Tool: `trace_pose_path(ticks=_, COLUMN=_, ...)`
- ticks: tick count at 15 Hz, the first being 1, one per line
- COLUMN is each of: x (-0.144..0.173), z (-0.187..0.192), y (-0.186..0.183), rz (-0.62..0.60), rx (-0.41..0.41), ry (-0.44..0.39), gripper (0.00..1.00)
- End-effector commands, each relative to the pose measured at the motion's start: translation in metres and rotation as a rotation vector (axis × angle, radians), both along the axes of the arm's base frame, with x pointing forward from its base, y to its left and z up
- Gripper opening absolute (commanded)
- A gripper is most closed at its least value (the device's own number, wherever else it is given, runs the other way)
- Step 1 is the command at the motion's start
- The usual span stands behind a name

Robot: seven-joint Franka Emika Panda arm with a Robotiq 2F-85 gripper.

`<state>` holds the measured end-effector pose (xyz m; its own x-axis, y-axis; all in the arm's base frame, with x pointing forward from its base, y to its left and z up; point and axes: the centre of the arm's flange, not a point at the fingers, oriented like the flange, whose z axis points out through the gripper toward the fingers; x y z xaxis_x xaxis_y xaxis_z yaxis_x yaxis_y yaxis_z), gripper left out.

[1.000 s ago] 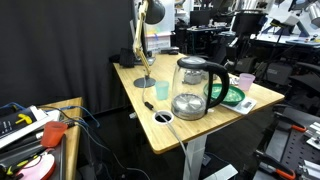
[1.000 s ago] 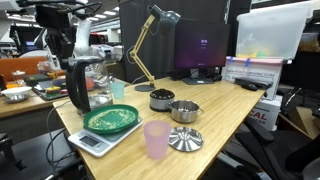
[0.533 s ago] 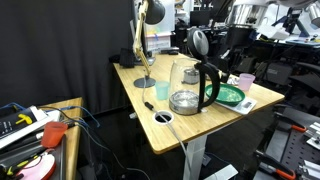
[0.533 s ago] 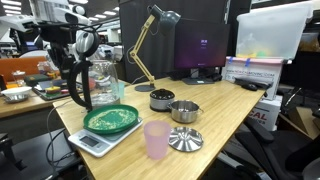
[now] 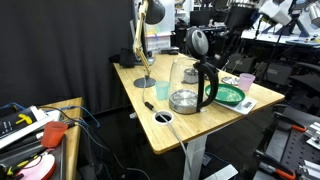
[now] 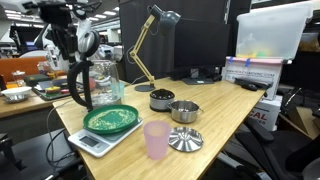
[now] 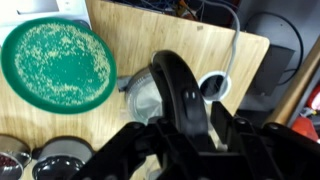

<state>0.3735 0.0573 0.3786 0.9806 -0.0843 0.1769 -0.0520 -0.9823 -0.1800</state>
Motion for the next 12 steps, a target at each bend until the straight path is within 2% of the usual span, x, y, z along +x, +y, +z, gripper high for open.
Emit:
trace_pose_path(ticks=1, x=-0.037, z=0.073, y=-0.017, rz=-0.025, rx=0.021, ry=-0.110, gripper=0.75)
trace_pose_path(ticks=2, x=-0.012, z=0.046, y=-0.006, rz=-0.012, rx=0.020, ry=-0.086, gripper=0.56)
trace_pose_path(ticks=3, x=-0.021, z=0.064, y=-0.010, rz=-0.015, rx=0.027, ry=-0.111, gripper=0.64)
trace_pose_path(ticks=5, x=-0.035, z=0.072, y=-0.013, rz=-0.016, rx=0.033, ry=-0.128, gripper=0.75)
trace_pose_path(ticks=12, x=-0.034, z=0.065, y=-0.013, rz=-0.016, rx=0.030, ry=-0.109, gripper=0.75)
